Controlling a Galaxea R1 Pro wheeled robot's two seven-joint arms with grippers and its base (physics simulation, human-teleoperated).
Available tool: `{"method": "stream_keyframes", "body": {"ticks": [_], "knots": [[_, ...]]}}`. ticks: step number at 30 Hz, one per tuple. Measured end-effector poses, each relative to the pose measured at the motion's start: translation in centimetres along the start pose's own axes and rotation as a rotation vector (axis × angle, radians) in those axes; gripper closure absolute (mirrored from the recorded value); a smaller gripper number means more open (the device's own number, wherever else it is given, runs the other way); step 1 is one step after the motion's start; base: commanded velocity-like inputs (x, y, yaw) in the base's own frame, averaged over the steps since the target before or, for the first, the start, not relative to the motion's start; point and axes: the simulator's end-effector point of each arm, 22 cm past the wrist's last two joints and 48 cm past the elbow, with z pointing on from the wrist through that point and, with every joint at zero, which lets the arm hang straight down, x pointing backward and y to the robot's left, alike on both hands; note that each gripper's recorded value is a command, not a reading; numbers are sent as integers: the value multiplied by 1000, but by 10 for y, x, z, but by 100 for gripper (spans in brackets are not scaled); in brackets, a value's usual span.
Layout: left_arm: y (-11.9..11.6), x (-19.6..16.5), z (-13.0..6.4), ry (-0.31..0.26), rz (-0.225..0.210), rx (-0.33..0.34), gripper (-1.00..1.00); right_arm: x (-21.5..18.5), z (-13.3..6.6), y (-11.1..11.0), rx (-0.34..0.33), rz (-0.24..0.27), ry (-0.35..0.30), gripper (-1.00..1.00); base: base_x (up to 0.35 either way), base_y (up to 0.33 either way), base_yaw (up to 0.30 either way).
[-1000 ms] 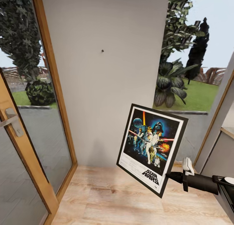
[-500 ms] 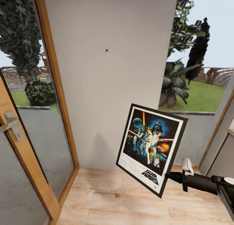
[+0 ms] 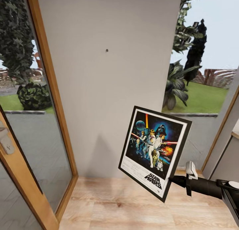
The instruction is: Pick up the poster from the kitchen countertop and hang it on one of the wall nails in the kitchen.
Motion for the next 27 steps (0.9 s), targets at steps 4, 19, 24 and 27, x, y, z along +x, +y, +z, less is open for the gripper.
{"method": "stream_keyframes", "body": {"ticks": [4,19,24,27], "knots": [[0,0,0,0,0,0,-100,0,0,0,1,0,-1,100,313,2,-2],[0,0,0,0,0,0,-100,0,0,0,1,-1,-1,100,331,0,0],[0,0,0,0,0,0,-100,-1,0,0,0,-2,-1,100,334,0,0],[0,0,0,0,0,0,-100,-1,0,2,-9,-3,-1,100,248,0,0]]}}
